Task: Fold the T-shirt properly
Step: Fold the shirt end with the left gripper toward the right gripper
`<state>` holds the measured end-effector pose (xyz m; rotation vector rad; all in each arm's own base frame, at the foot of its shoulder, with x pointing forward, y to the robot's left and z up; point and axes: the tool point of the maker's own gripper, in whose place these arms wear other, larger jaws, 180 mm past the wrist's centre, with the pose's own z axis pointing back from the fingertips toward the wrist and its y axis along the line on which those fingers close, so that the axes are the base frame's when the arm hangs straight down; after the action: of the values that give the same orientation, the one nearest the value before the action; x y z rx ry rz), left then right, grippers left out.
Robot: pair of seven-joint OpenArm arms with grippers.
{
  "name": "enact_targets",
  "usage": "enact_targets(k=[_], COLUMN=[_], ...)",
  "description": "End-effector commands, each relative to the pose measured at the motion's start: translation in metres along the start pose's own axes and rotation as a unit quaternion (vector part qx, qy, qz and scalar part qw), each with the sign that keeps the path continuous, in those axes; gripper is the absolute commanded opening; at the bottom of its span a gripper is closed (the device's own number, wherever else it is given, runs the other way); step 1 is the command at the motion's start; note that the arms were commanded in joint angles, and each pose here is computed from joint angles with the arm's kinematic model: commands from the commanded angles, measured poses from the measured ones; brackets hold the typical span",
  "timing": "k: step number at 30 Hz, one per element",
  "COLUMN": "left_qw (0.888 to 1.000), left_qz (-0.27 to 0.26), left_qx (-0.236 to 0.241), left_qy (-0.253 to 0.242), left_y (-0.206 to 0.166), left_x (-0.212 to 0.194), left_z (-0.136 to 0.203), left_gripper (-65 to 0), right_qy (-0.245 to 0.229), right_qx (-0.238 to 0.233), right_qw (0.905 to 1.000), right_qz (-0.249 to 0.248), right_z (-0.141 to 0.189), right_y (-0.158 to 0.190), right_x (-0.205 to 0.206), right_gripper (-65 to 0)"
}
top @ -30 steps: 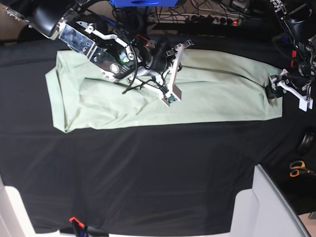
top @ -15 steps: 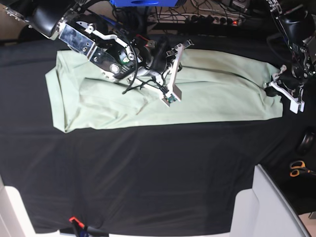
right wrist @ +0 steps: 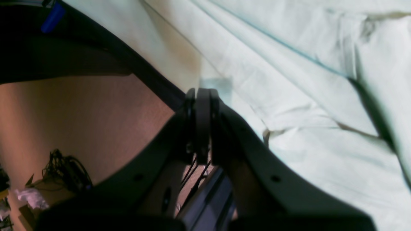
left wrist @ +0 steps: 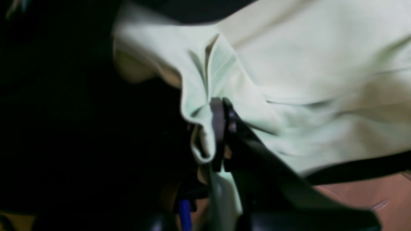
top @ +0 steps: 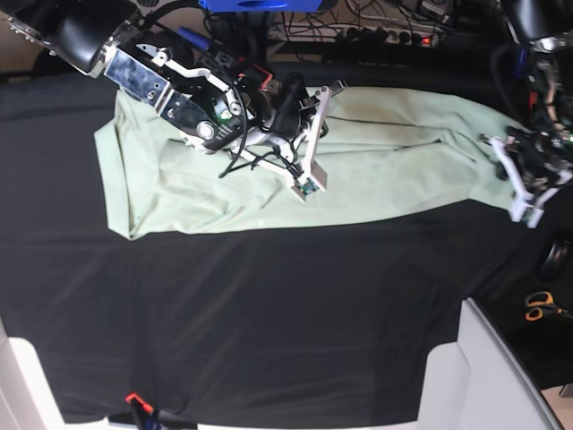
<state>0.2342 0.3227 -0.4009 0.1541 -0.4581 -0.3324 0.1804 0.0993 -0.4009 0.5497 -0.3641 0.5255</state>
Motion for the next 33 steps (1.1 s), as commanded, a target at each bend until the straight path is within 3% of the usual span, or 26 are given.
enact_targets(k=[1, 10, 15, 23, 33], left_qw=[1.000, 0.991, 0.979, 0.966, 0.947], left_qz=[-0.019, -0.136, -0.201, -0.251, -0.315], left_qx=[0.012, -0.011, -0.024, -0.052, -0.061], left_qy=[-0.010, -0.004, -0.008, -0.022, -0.028], left_y=[0.003, -0.059, -0.089, -0.123, -0.167], left_x=[0.011, 0.039, 0.053, 0.068, 0.082], left_z=[0.004, -0.007, -0.010, -0.013, -0.017], left_gripper=[-65.0, -65.0, -65.0, -65.0, -65.0], right_qy=[-0.016, -0.017, -0.050, -0.112, -0.137], right_qx=[0.008, 0.007, -0.026, -0.068, -0.090], right_qw=[0.9998, 0.9998, 0.9961, 0.9819, 0.9730], right_qz=[0.004, 0.003, -0.067, -0.137, -0.163], right_z=[0.004, 0.003, 0.016, 0.036, 0.047], right_y=[0.004, 0.004, -0.035, -0.084, -0.108], right_x=[0.011, 0.012, 0.026, 0.046, 0.053], right_gripper=[-65.0, -65.0, -65.0, -65.0, -65.0])
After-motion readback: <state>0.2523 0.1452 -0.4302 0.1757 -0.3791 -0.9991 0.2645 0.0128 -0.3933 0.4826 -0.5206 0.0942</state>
